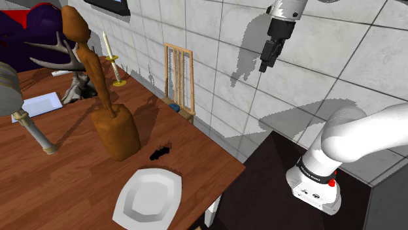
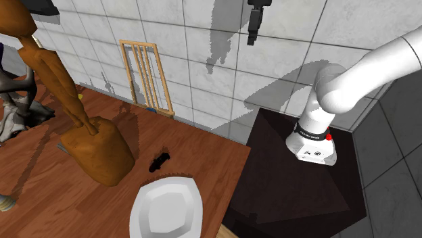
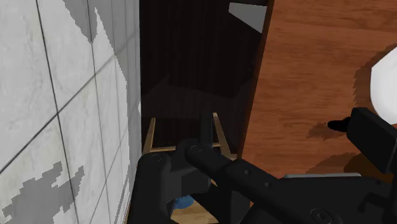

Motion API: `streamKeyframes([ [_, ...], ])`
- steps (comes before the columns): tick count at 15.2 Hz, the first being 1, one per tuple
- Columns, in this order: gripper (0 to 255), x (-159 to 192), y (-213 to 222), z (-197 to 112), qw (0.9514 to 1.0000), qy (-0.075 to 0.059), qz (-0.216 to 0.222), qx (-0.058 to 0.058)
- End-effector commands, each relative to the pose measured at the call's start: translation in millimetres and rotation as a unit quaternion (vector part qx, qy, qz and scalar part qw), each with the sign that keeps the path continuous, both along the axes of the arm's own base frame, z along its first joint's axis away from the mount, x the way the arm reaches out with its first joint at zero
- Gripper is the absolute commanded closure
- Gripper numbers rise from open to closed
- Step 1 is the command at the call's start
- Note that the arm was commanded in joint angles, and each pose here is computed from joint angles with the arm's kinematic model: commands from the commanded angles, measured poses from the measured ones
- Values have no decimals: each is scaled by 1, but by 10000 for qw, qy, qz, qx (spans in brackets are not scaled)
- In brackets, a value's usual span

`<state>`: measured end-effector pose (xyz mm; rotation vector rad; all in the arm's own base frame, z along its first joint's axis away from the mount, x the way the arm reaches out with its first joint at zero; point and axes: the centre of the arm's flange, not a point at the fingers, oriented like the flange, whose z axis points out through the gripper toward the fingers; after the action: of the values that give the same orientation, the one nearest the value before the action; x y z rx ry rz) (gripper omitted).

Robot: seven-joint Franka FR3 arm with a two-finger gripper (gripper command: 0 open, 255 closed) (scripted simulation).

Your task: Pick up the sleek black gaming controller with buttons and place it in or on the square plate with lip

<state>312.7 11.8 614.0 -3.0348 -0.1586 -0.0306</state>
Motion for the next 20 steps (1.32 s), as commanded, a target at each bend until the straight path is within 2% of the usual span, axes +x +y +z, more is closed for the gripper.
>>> streamKeyframes([
  [1,0,0,0,0,10000,0,0,0],
  [5,0,39,24,-29,9981,-38,616,-77],
  [10,0,83,59,-66,9902,-84,1383,-172],
  [15,0,122,100,-104,9763,-131,2142,-266],
  [20,0,154,145,-142,9566,-176,2888,-359],
])
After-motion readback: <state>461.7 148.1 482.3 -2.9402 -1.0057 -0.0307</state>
